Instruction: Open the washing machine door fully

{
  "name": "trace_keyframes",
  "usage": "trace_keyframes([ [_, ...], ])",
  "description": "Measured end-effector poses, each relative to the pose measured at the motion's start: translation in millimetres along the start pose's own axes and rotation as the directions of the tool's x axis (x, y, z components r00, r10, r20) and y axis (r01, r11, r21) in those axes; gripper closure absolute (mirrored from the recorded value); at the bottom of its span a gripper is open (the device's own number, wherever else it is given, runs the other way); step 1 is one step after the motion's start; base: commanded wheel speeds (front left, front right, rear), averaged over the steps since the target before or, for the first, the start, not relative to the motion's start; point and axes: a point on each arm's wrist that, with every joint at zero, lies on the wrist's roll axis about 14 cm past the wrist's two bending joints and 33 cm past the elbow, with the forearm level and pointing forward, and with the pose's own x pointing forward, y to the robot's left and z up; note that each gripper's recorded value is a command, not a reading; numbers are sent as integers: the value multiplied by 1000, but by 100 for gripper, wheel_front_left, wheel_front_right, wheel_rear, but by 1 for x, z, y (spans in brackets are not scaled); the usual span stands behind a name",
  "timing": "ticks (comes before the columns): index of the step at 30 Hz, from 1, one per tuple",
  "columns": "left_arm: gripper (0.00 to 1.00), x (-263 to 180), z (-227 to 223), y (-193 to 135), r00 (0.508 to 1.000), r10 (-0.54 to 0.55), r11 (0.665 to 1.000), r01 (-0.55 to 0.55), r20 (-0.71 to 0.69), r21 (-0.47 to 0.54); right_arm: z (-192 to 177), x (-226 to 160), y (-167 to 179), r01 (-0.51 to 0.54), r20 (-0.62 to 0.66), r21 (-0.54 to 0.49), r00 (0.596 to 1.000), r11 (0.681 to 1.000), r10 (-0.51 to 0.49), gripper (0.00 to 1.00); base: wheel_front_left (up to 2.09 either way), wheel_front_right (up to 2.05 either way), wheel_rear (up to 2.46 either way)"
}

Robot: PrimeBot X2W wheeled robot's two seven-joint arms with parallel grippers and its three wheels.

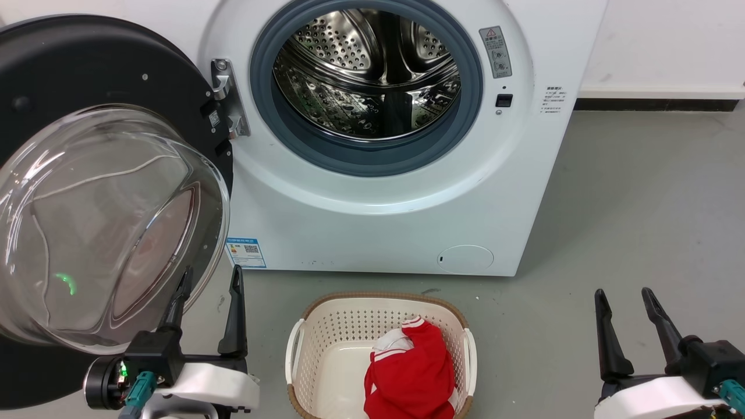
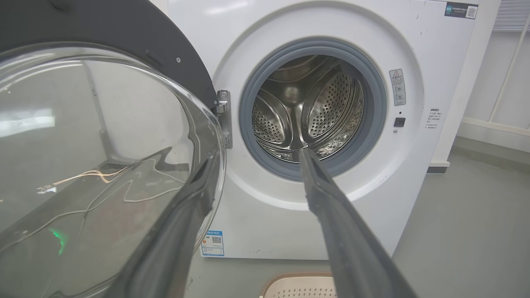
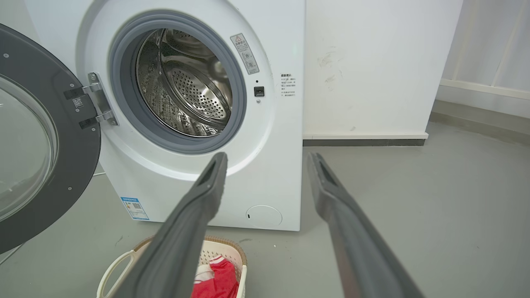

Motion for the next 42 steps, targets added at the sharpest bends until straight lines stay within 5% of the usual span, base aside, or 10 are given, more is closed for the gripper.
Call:
trace_keyframes([
  [1,0,0,0,0,1000,0,1000,0,0,0,0,0,0,-1,-1,1,1000,1000,1,0,0,0,0],
  [2,100,0,0,0,1000,0,1000,0,0,-1,0,0,0,0,0,2,1000,1000,0,100,0,0,0],
  [18,100,-10,-33,13,988,66,968,-97,-138,-232,-24,-5,-8,65,-84,241,995,968,-46,100,0,0,0],
  [42,100,-7,-47,19,971,92,793,-206,-221,-573,-27,6,-17,133,-111,586,990,800,-83,100,0,0,0],
])
